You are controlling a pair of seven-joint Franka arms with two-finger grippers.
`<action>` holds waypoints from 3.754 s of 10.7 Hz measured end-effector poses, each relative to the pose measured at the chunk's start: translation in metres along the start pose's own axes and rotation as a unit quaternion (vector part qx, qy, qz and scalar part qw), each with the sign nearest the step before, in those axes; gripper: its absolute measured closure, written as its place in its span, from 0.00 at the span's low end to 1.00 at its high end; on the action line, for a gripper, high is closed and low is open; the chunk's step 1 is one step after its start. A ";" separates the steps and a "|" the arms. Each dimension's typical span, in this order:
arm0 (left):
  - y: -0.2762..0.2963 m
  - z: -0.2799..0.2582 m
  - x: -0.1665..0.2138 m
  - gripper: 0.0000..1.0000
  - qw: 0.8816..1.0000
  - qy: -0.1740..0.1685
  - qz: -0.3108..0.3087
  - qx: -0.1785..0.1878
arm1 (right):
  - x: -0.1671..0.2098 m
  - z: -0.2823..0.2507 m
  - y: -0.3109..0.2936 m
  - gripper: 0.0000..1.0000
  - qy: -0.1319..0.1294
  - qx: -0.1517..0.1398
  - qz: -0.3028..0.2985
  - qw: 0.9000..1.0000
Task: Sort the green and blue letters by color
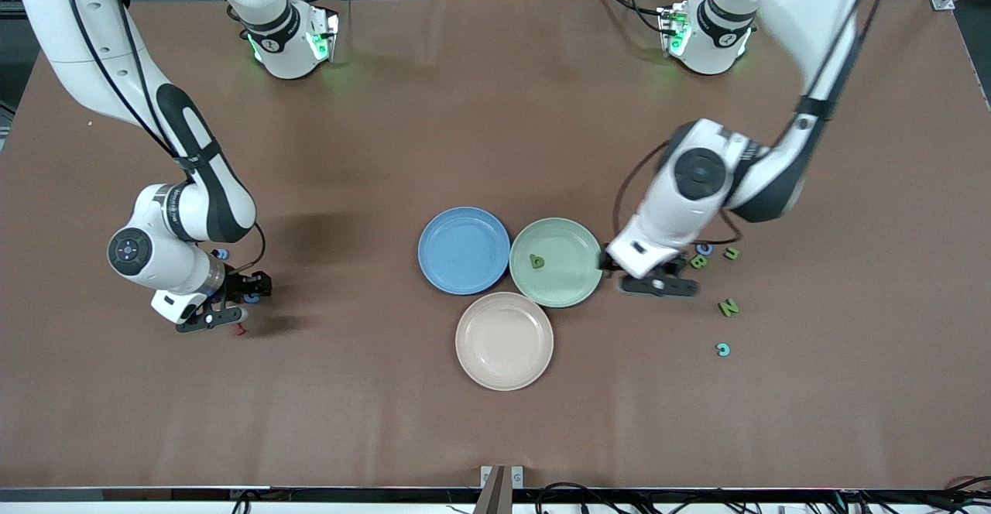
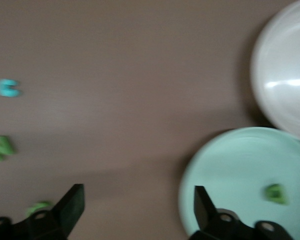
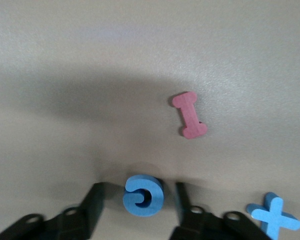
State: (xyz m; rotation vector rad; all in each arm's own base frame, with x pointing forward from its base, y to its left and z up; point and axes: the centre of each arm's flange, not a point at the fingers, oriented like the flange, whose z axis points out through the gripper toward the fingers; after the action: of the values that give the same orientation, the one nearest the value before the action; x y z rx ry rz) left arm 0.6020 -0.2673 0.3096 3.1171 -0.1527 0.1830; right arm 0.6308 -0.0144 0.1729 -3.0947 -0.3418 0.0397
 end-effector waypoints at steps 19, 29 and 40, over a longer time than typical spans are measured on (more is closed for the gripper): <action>-0.174 0.108 -0.068 0.18 0.946 -0.058 0.318 -0.020 | 0.047 -0.084 -0.357 0.66 -0.027 0.104 0.191 0.976; -0.170 0.120 -0.064 0.38 0.946 -0.050 0.318 -0.028 | 0.053 -0.056 -0.370 0.00 -0.004 0.073 0.253 0.965; -0.159 0.119 -0.056 0.75 0.946 -0.043 0.322 -0.028 | 0.051 -0.058 -0.006 0.00 -0.030 -0.032 0.010 0.999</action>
State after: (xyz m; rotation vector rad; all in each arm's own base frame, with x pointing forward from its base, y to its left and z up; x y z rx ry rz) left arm 0.5760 -0.1058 0.1828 2.8927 -1.1478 0.0421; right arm 0.6807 0.0011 0.2294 -3.1652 -0.3208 0.1254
